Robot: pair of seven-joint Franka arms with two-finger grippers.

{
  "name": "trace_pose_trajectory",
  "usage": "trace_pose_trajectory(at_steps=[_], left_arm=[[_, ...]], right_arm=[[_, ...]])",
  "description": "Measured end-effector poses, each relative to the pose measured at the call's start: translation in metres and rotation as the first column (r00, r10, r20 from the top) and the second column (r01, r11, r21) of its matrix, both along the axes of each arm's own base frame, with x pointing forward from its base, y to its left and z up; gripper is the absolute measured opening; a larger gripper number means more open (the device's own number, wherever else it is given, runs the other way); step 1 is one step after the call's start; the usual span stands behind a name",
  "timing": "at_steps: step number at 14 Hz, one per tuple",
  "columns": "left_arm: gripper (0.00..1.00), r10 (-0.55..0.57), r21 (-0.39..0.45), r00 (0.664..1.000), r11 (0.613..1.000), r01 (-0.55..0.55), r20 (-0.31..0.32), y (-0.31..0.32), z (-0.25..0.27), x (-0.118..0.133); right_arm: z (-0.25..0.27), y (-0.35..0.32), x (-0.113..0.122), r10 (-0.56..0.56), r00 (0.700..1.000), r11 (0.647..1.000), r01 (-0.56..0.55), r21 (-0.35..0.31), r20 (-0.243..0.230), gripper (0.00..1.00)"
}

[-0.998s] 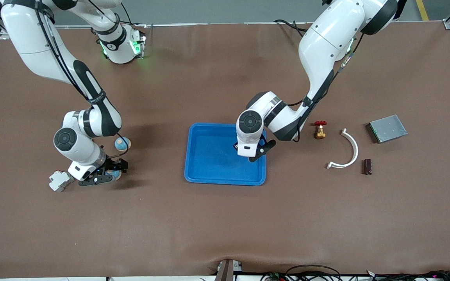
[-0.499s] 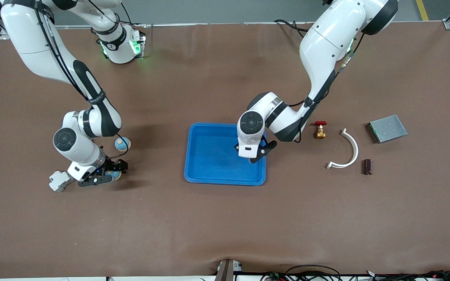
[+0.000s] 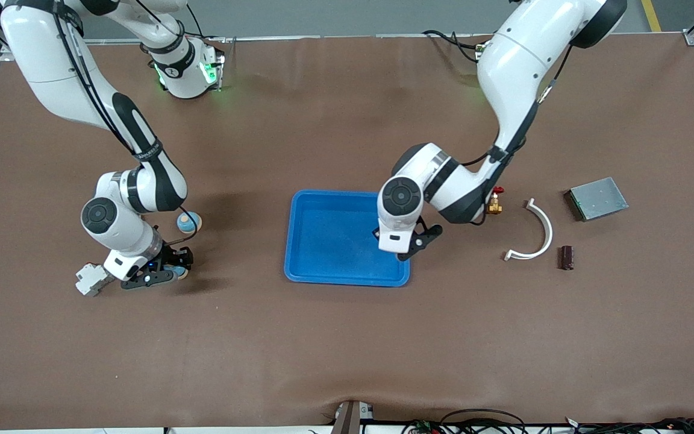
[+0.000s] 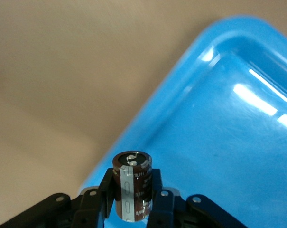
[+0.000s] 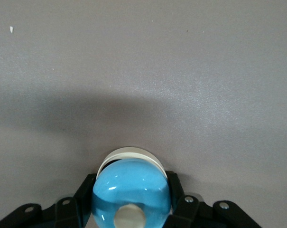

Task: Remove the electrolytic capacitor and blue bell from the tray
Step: 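Lower the bell with the right gripper while the left gripper lifts the capacitor, then release the bell beside the first bell while the left gripper carries the capacitor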

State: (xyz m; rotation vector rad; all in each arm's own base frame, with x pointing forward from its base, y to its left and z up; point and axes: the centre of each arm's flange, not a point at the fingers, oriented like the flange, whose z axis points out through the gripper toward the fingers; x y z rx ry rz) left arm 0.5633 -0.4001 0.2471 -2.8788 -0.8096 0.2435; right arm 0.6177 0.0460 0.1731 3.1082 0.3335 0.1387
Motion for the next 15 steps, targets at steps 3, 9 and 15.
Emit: trace_pose_trajectory(at_steps=[3, 9, 15], left_arm=[[0.34, -0.123, 0.003, 0.992, 0.992, 0.123, -0.037, 0.048, 0.046, 0.019], [0.34, -0.426, -0.029, 0.896, 0.904, 0.426, -0.124, 0.15, 0.074, 0.011], [0.34, -0.617, -0.031, 0.782, 0.786, 0.617, -0.09, 0.253, 0.049, -0.006]], right_arm=[[0.0, 0.0, 0.0, 0.0, 1.0, 1.0, 0.0, 0.001, 0.0, 0.7], [0.007, 0.001, 0.004, 0.003, 1.0, 1.0, -0.003, 0.002, 0.001, 1.0], [0.103, 0.0, 0.034, -0.006, 0.994, 1.0, 0.003, -0.021, -0.109, 1.0]])
